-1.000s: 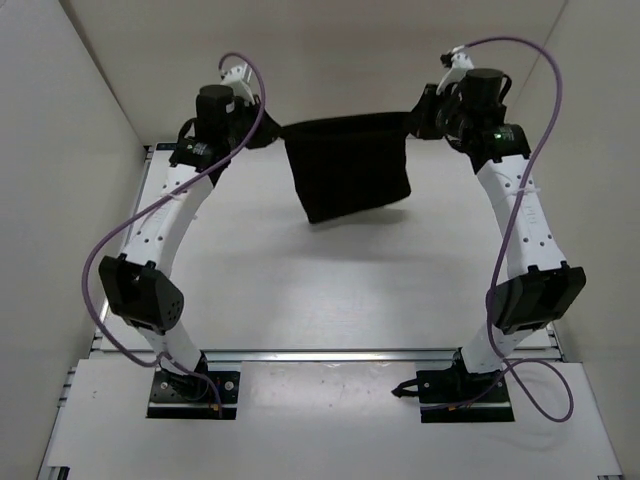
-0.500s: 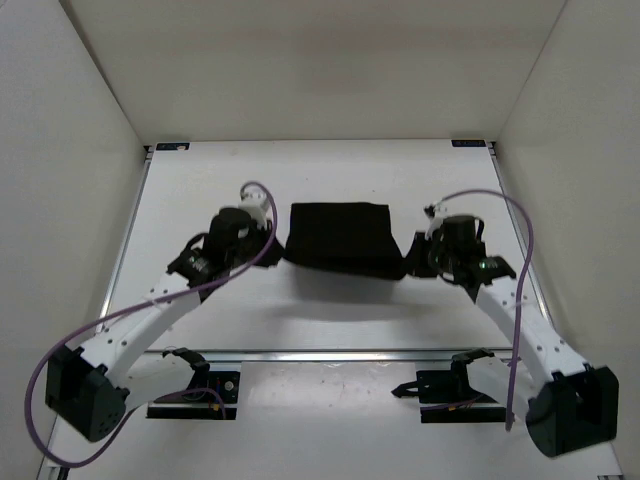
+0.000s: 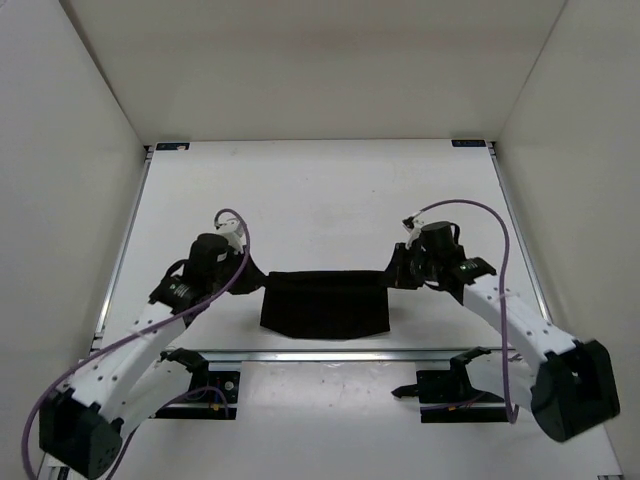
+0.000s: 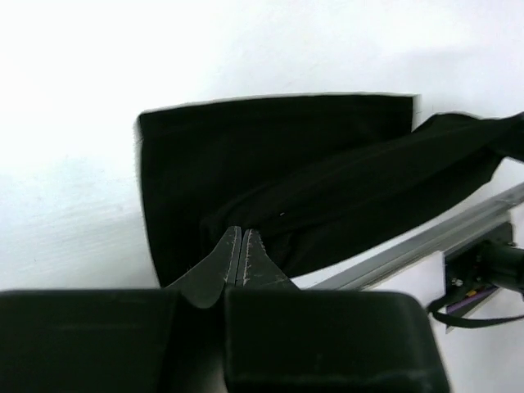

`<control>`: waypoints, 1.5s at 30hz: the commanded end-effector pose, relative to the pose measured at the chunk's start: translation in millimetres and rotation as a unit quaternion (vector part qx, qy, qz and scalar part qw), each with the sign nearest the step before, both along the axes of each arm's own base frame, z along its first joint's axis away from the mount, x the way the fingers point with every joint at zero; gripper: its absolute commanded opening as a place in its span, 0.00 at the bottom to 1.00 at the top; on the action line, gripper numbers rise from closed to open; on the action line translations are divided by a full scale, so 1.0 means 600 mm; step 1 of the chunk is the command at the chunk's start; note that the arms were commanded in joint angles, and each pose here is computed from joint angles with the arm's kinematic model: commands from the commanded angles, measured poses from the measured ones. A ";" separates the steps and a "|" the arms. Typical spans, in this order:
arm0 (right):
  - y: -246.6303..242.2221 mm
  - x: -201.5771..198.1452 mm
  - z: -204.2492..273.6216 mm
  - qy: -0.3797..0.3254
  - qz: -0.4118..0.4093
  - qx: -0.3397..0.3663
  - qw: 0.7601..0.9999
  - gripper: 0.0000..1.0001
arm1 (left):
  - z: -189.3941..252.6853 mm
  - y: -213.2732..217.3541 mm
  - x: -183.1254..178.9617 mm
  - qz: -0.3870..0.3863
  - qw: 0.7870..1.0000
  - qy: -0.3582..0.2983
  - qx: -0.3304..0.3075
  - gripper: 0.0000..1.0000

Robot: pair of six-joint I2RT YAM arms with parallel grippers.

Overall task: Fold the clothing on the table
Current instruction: Fold the skirt

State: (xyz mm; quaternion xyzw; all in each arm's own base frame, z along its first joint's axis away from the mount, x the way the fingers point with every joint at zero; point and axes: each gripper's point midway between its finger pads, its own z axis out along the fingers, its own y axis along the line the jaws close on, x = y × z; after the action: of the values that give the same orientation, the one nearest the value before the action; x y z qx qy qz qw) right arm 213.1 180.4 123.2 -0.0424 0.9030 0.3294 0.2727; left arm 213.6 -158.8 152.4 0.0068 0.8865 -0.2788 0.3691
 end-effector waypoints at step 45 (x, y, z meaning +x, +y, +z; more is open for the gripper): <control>-0.028 0.022 -0.041 -0.026 -0.012 -0.001 1.000 0.00 | -0.055 0.031 0.042 0.063 0.997 0.012 0.039 0.00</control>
State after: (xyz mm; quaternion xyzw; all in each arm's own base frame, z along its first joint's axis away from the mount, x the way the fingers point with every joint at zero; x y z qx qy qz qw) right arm 196.9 164.0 87.4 -0.0225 0.9034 0.3373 0.2636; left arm 215.0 -152.4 122.1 -0.0122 0.8947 -0.2608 0.3624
